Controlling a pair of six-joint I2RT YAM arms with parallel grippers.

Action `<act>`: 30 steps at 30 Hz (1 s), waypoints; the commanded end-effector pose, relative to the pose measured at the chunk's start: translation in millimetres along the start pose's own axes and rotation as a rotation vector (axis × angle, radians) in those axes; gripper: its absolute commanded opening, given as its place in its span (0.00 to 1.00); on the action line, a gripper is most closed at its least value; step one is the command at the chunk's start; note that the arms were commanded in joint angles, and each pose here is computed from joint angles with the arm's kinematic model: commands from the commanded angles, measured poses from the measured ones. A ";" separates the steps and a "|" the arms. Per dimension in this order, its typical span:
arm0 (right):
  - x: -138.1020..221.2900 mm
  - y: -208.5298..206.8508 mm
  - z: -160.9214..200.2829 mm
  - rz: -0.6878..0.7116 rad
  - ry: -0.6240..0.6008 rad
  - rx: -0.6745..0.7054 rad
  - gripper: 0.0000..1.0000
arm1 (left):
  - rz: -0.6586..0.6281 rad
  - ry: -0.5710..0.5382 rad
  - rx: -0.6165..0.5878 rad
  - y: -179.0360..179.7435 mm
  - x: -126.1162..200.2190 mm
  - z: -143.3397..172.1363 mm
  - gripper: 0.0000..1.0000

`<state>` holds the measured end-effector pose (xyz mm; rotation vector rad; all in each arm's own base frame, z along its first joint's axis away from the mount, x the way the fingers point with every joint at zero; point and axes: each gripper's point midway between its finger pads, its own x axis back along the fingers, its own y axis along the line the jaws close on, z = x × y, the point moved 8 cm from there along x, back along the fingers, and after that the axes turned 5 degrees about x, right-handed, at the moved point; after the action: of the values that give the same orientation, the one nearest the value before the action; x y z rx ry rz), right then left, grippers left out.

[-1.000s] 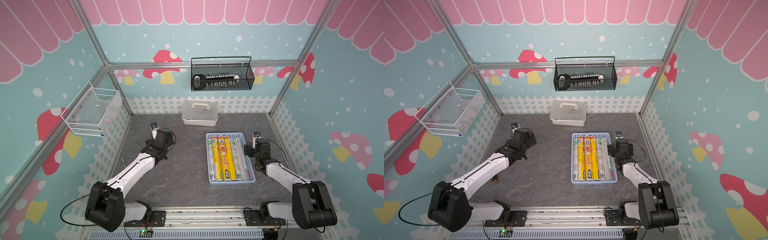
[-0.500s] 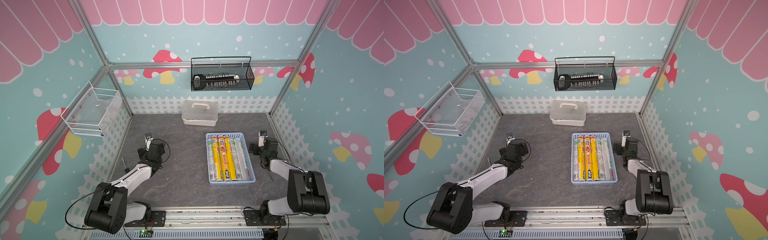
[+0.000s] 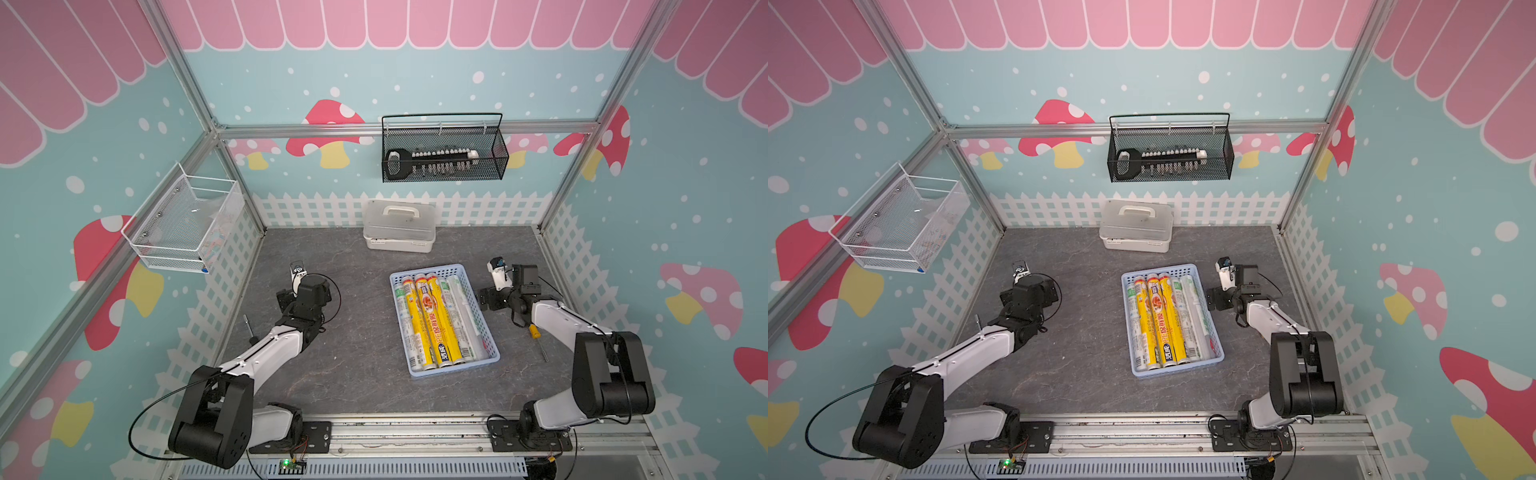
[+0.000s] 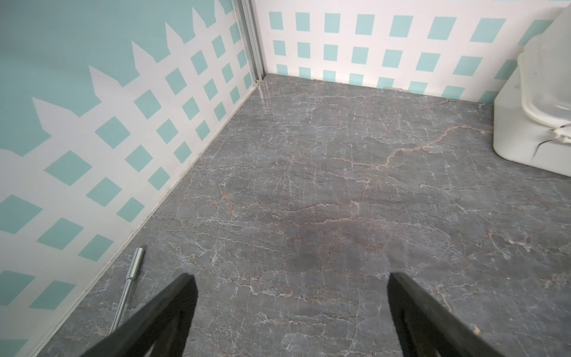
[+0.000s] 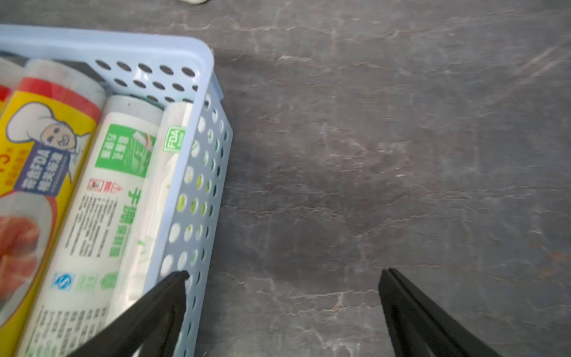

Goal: Put the plastic wrap into the basket
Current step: Move the basket to the center of the board, then reset both arms

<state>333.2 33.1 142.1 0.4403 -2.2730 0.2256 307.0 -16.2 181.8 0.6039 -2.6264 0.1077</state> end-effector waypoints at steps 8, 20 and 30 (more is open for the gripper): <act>17.8 -15.3 -2.9 0.276 -0.136 0.036 0.99 | 0.134 -0.033 -0.046 -10.3 3.2 -6.1 0.99; 5.0 -29.2 14.9 0.337 -0.353 0.026 0.99 | 0.229 -0.191 -0.185 -24.6 -22.2 18.0 0.99; 3.9 -20.2 32.8 0.455 -0.440 0.050 1.00 | 0.237 -0.173 0.037 15.0 -44.5 27.8 0.99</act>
<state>303.9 6.0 105.1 0.0970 -2.6897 0.4151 323.2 15.0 131.6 0.3883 -2.7998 0.0999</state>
